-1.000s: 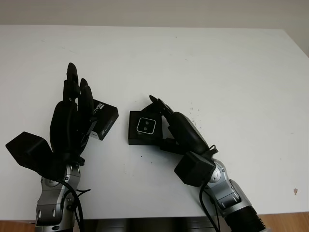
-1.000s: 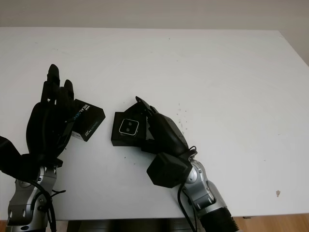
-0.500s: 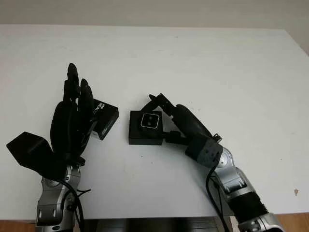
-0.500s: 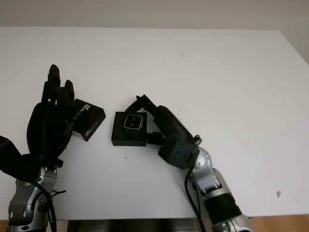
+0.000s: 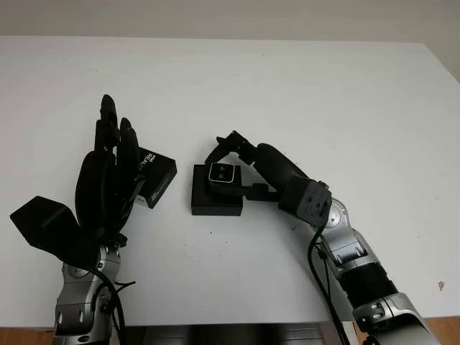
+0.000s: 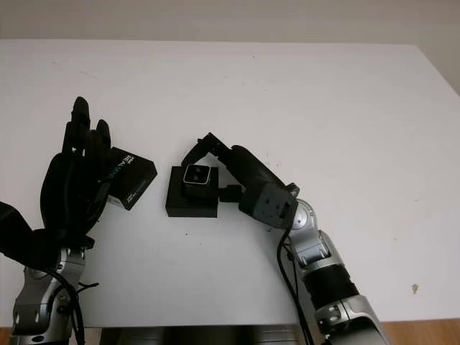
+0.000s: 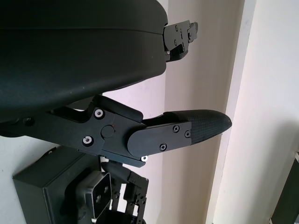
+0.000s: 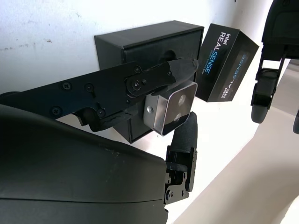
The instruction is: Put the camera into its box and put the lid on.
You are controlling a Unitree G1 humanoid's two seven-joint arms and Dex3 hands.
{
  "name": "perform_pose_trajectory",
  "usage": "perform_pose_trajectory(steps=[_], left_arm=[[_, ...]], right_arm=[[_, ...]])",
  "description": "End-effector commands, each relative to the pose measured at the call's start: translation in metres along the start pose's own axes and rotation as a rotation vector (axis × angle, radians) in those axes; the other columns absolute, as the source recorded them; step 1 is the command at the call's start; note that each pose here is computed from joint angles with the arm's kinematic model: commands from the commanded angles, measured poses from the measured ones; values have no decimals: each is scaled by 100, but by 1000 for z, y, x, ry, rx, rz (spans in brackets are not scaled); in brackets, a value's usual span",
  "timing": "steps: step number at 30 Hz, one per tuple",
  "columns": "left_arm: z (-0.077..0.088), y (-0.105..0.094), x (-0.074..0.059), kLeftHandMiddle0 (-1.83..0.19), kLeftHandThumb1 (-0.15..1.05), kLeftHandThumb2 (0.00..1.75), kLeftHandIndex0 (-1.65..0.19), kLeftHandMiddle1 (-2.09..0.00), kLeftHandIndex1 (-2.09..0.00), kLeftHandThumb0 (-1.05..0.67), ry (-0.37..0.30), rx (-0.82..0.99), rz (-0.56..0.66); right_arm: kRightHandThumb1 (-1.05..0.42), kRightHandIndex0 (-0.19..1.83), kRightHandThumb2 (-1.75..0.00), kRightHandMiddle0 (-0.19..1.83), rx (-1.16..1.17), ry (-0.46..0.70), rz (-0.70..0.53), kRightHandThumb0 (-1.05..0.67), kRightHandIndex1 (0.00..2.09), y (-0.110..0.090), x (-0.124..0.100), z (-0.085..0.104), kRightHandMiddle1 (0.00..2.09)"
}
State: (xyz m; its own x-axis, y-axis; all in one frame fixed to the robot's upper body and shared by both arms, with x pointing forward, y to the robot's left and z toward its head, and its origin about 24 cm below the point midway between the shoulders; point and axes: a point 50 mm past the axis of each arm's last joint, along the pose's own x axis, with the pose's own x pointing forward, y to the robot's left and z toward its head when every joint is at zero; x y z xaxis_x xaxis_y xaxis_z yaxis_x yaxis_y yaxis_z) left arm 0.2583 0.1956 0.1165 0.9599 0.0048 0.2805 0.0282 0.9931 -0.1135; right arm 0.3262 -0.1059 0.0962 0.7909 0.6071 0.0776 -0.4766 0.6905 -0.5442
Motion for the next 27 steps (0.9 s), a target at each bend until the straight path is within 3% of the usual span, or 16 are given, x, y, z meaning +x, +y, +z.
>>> perform_pose_trajectory(steps=[1,14,27], left_arm=[[-1,-1,-1,19,105,56,19,0,0,-69,-3,-4,-4],[-1,-1,-1,19,105,55,19,0,0,-69,1,-5,-2],[-1,-2,-1,19,105,56,19,0,0,-69,0,-5,-5]], right_arm=[[-104,10,-7,24,10,-5,8,-42,18,1,2,2,168],[-105,7,-9,19,45,-7,51,-39,20,16,2,2,174],[-105,4,-10,17,57,32,55,-41,24,19,4,-9,177]])
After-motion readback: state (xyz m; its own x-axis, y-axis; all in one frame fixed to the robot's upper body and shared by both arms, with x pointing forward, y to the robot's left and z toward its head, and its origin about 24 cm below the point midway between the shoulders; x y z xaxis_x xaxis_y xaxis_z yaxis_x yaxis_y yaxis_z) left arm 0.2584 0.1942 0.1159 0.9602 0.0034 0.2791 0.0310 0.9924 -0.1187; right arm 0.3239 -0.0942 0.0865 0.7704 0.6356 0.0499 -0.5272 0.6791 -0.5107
